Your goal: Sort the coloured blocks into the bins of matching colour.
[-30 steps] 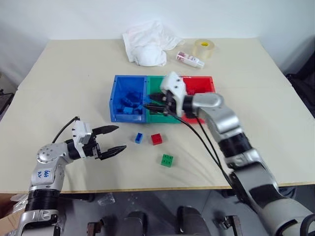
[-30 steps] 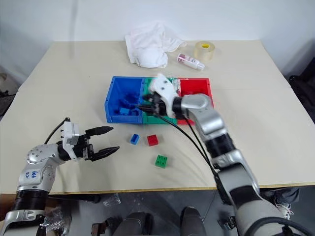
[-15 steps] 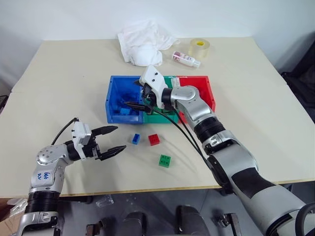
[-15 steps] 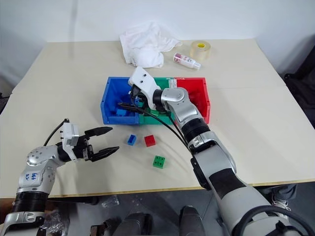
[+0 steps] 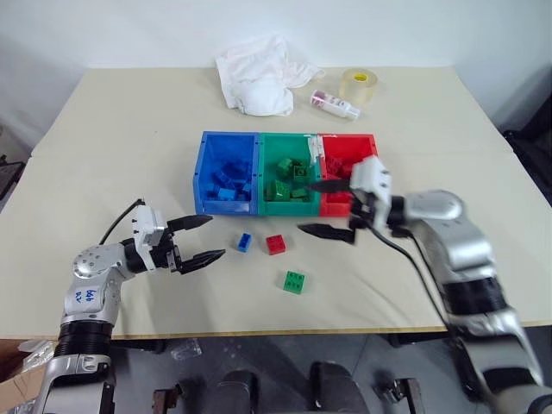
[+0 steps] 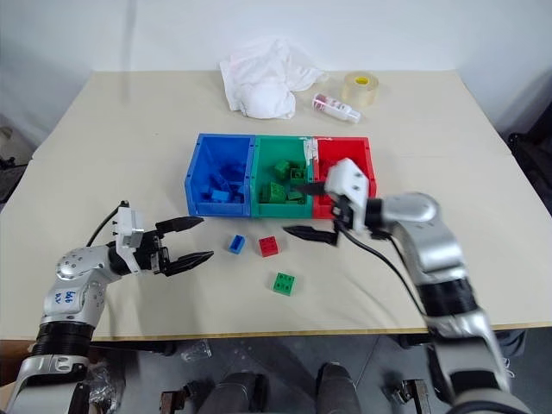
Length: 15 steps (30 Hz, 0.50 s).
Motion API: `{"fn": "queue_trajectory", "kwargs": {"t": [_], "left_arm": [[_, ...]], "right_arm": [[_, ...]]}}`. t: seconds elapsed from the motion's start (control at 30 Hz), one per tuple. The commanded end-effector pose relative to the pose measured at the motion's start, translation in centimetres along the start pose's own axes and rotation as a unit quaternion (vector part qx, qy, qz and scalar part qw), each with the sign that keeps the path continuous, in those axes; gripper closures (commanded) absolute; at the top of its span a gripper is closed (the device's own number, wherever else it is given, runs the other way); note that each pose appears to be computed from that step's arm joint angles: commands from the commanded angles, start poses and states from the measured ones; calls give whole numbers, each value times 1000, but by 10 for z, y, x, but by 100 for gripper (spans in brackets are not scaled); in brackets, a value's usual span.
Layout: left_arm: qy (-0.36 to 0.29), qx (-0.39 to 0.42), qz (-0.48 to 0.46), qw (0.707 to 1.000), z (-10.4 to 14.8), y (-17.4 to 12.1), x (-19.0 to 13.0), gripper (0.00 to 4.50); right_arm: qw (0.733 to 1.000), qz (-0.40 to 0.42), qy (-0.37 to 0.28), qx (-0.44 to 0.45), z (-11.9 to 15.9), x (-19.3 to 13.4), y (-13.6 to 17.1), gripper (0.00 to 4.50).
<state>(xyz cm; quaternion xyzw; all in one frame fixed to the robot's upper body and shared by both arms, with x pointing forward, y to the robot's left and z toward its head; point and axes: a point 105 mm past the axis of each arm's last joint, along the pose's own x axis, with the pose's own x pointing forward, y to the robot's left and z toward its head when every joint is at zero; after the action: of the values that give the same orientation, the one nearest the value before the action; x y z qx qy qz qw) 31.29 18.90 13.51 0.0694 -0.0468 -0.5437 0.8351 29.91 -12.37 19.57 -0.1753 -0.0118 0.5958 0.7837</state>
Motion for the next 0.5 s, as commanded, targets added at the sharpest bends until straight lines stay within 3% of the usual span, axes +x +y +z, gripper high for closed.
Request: {"fn": "queue_trajectory", "kwargs": {"t": [0.03, 0.17, 0.3, 0.5], "left_arm": [[0, 14, 3, 1000, 5, 3, -10, 0], [-1, 12, 3, 1000, 4, 2, -14, 0], [-2, 10, -1, 1000, 4, 1, -15, 0], [-8, 12, -7, 1000, 5, 0, -10, 0]], "right_arm": [[998, -7, 50, 23, -5, -47, 22, 4], [992, -33, 113, 52, -20, -83, 35, 4], [988, -36, 136, 61, -22, -93, 39, 4], [991, 18, 117, 55, -16, -55, 45, 4]]}}
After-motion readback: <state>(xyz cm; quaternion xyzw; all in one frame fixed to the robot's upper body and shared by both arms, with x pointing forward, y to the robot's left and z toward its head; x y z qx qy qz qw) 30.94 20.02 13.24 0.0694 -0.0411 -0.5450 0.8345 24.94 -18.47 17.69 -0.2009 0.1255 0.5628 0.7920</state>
